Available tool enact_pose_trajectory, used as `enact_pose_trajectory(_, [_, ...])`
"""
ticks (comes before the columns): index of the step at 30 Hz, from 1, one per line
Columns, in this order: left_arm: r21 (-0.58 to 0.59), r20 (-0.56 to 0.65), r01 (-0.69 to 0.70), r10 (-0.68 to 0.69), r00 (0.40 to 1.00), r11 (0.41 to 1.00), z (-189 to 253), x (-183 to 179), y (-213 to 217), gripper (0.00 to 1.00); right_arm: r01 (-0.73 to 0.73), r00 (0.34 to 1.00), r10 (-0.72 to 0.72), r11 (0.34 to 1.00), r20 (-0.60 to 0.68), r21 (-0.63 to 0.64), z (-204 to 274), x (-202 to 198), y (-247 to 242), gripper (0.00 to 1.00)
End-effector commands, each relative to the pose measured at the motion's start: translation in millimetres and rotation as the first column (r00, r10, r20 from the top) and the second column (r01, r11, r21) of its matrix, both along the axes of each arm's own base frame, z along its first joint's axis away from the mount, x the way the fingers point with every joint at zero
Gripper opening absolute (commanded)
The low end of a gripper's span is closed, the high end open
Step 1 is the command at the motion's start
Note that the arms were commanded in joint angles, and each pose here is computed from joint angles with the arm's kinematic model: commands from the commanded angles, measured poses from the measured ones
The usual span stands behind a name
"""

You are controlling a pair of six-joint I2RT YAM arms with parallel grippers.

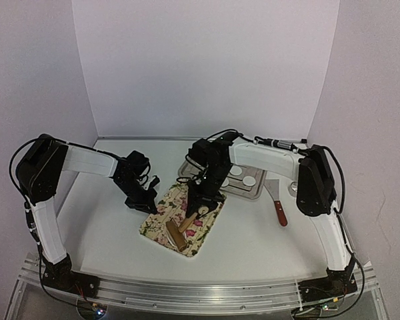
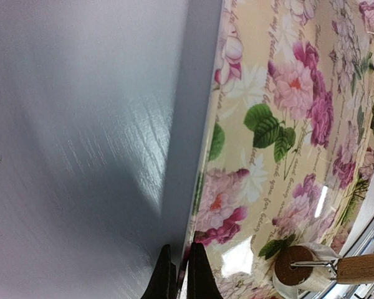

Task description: Roll out the dumpling wrappers from the dough

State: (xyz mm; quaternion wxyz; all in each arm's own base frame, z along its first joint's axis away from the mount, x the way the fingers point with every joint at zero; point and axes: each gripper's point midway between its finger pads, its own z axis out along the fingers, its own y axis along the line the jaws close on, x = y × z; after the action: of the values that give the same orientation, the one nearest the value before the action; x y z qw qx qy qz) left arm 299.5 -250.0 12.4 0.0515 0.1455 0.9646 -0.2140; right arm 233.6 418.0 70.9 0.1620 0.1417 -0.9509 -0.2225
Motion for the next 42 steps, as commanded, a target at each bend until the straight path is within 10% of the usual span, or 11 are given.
enact_pose_trajectory(1, [0.152, -0.012, -0.097, 0.1, 0.995, 0.984, -23.6, -1.6, 37.5, 0.0, 0.015, 0.999, 0.022, 0.685, 0.041, -0.728, -109.6, -2.8, -174.4, 0.0])
enact_pose_trajectory(42, [0.165, 0.029, -0.121, 0.118, 0.993, 0.979, -16.8, 1.1, 57.4, 0.0, 0.17, 0.985, -0.12, 0.611, 0.122, -0.773, -80.6, 34.4, -251.0, 0.0])
